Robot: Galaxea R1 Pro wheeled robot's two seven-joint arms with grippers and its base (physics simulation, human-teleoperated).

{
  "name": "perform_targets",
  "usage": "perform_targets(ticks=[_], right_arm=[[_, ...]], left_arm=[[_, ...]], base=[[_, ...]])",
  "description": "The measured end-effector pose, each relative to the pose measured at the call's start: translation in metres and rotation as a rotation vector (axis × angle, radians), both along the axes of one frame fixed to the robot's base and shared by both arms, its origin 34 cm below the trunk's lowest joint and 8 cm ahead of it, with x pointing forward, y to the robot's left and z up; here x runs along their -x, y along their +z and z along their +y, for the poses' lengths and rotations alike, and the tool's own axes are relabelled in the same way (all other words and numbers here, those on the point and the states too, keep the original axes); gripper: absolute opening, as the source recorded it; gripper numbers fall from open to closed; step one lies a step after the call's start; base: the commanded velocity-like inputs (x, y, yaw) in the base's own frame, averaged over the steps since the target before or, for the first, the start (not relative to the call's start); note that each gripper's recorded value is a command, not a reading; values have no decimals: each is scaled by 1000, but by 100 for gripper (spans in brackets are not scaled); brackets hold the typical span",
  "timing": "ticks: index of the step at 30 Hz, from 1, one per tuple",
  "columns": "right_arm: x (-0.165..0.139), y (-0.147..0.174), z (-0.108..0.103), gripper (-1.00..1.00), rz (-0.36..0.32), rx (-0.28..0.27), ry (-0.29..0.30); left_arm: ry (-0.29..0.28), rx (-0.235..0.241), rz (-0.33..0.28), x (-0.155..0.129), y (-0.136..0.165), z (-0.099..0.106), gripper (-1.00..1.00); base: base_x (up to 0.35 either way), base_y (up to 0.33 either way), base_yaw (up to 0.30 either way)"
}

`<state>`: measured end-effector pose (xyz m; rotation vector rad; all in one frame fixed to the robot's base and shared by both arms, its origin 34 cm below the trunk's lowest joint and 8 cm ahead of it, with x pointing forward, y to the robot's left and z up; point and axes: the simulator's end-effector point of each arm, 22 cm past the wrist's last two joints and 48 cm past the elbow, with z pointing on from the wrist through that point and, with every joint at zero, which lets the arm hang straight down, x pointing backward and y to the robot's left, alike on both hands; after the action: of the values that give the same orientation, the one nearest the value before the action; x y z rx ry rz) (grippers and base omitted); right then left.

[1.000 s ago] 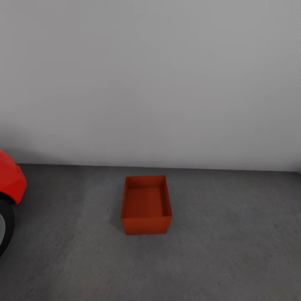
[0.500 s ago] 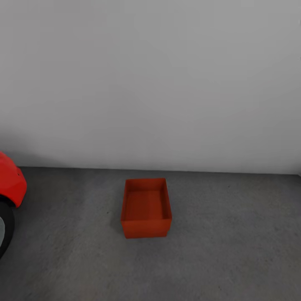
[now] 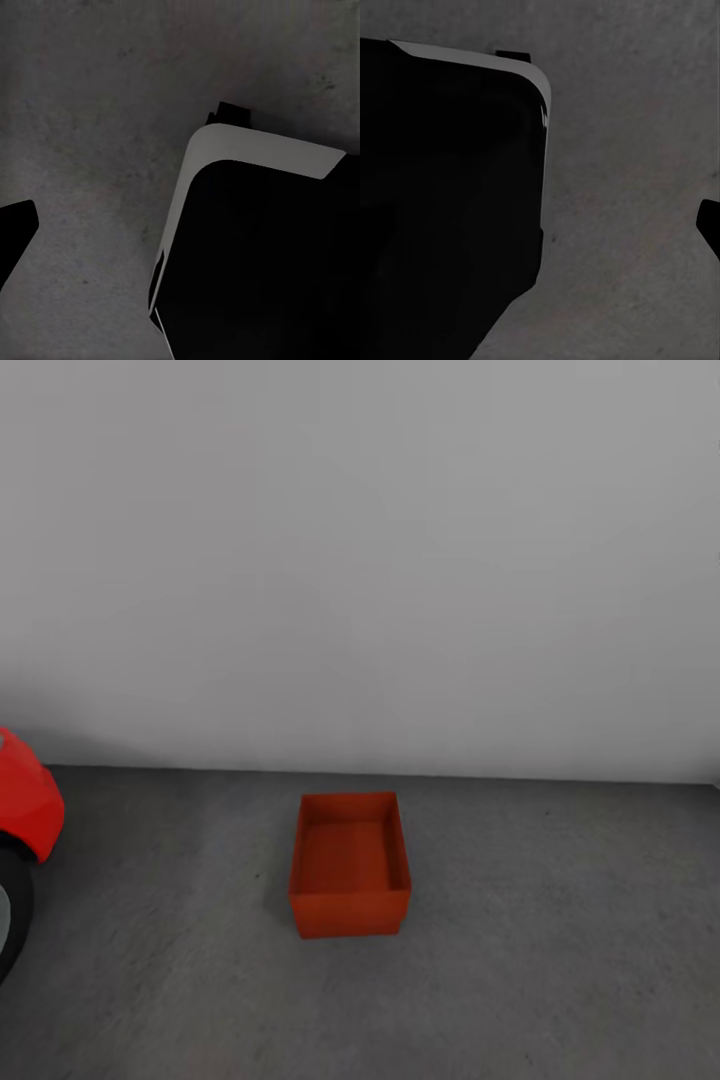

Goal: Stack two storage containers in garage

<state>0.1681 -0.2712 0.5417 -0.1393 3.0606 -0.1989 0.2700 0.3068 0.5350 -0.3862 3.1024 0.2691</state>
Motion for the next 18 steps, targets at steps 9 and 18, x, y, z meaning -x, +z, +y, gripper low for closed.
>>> perform_targets(ticks=[9,18], right_arm=[[-1,2,-5,100,-11,17,3],[-7,2,-7,100,-24,19,0]], left_arm=[[0,0,-14,-6,2,0,100],[0,0,-28,-11,4,0,100]], base=[[0,0,0],[0,0,0]])
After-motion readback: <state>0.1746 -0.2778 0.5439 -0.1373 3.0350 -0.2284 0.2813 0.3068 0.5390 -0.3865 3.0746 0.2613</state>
